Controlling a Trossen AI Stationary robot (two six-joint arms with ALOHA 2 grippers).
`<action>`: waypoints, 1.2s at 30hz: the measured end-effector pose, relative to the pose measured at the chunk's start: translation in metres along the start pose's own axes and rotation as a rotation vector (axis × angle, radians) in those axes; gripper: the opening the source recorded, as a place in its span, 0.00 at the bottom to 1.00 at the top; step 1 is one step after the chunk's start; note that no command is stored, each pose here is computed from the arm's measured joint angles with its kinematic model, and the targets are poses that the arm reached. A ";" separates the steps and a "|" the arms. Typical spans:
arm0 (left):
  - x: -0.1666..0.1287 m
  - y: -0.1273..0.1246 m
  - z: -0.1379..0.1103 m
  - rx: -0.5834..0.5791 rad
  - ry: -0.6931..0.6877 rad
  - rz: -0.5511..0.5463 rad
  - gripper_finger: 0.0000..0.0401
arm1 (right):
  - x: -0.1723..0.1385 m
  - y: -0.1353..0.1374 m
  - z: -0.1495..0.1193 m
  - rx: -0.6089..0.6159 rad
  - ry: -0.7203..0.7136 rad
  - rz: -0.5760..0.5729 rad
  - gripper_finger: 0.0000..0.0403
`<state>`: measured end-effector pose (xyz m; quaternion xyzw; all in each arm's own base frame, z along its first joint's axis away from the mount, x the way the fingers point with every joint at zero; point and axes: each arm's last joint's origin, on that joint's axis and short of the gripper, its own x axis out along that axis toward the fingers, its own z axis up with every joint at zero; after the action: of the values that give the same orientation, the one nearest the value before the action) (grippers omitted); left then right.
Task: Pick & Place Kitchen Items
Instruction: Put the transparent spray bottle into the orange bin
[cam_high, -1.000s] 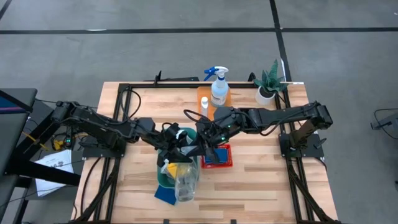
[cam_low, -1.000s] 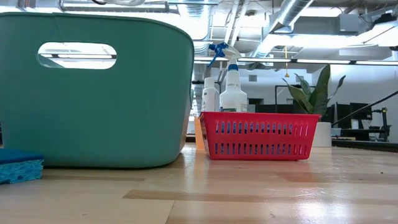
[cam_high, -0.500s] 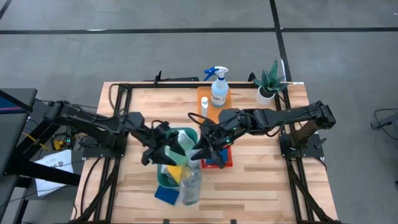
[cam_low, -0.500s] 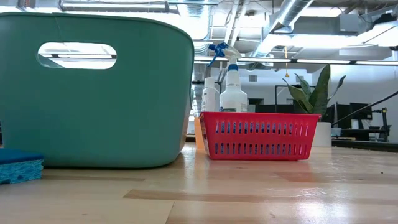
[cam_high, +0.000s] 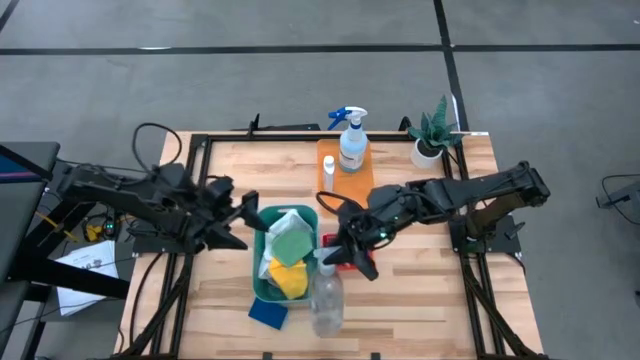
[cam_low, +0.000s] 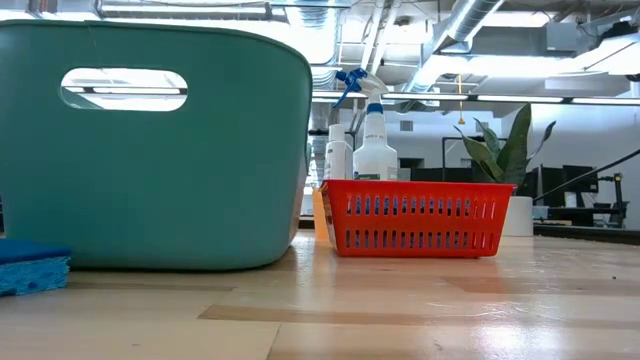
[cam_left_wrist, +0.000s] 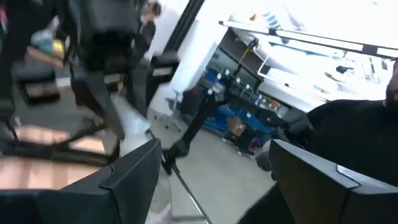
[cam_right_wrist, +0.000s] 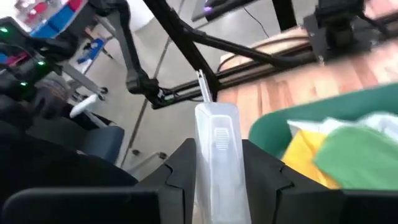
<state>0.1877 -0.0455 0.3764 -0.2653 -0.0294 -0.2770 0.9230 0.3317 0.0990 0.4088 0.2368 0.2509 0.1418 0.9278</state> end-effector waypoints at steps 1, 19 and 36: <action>-0.002 -0.002 0.002 0.020 -0.017 0.004 0.73 | -0.003 0.002 -0.002 0.011 0.008 -0.018 0.21; -0.019 -0.003 0.010 0.114 -0.113 0.190 0.65 | -0.043 0.024 -0.028 0.162 -0.033 -0.332 0.21; -0.023 0.006 0.015 0.125 -0.155 0.272 0.57 | -0.065 0.031 -0.040 0.197 -0.122 -0.523 0.21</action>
<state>0.1734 -0.0218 0.3820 -0.2293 -0.0813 -0.1259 0.9617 0.2519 0.1148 0.4199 0.2610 0.2597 -0.1420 0.9188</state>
